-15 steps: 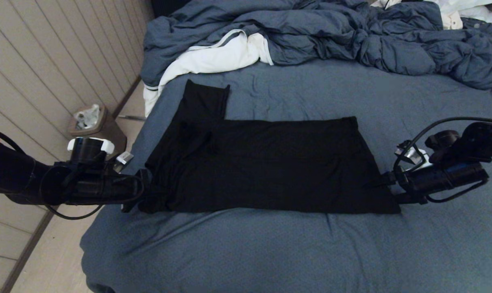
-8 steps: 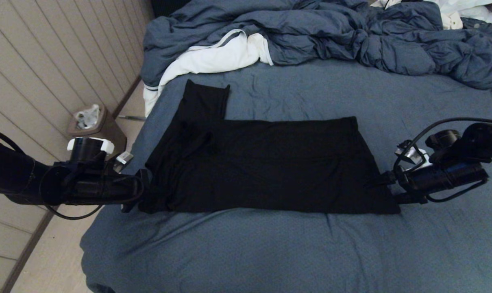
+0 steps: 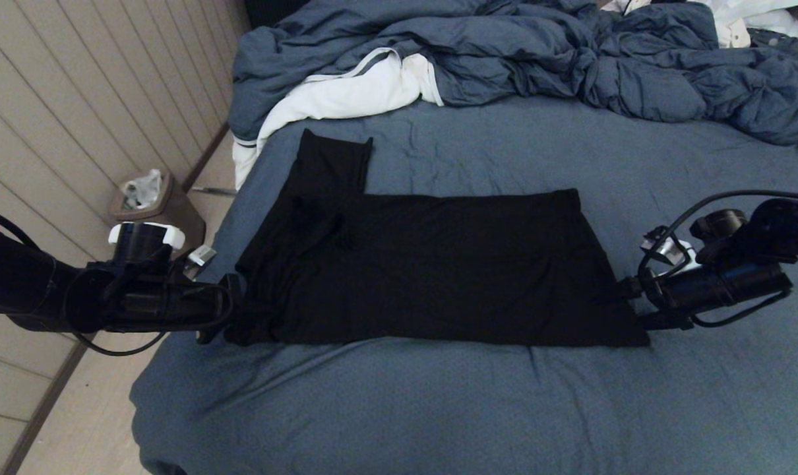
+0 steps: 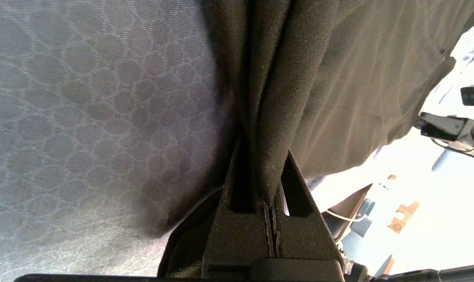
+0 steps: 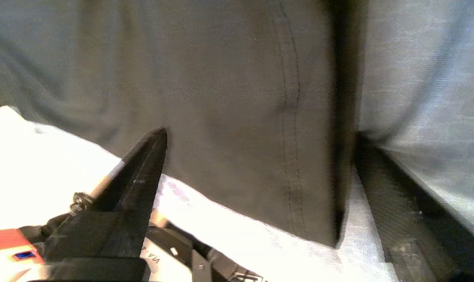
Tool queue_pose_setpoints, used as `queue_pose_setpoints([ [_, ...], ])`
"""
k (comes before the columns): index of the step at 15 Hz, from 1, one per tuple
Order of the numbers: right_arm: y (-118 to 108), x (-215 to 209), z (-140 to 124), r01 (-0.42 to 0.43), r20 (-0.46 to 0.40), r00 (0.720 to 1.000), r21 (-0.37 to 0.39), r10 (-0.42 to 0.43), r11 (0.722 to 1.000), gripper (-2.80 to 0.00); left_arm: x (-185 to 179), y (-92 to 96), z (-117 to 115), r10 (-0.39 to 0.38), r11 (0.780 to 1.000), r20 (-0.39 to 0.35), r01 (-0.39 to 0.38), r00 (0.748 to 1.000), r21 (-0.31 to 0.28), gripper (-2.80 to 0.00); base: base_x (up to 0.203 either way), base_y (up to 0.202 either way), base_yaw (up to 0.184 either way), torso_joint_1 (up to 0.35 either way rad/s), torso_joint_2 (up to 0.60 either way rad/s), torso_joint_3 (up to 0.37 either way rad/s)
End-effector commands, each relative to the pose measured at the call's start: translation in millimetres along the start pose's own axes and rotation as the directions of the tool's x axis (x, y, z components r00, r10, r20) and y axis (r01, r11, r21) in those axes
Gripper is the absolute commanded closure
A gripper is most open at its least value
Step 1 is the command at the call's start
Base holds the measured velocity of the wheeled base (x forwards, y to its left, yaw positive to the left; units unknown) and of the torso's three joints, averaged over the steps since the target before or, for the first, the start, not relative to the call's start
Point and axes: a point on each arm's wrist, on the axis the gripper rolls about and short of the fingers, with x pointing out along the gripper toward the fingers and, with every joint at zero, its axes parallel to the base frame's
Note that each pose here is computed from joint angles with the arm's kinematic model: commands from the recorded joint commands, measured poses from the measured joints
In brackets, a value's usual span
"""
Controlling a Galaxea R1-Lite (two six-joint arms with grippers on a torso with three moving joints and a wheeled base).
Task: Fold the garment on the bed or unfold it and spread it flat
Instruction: Fold the black T-shirt
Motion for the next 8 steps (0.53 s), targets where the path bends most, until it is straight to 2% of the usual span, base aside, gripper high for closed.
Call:
queue_pose_setpoints([
  [1, -0.7, 0.7, 0.0, -0.005, 0.003, 1.000, -0.002, 0.005, 1.000, 0.00, -0.4, -0.1, 0.3, -0.004, 1.000, 0.000, 0.004, 1.000, -0.003, 0.00, 0.000, 0.000, 0.000, 0.000, 0.00, 0.000],
  [8, -0.1, 2.0, 0.1, -0.008, 0.001, 1.000, -0.005, 0.008, 1.000, 0.00, -0.9, -2.0, -1.1, -0.006, 1.000, -0.003, 0.006, 1.000, -0.004, 0.00, 0.000, 0.000, 0.000, 0.000, 0.00, 0.000],
])
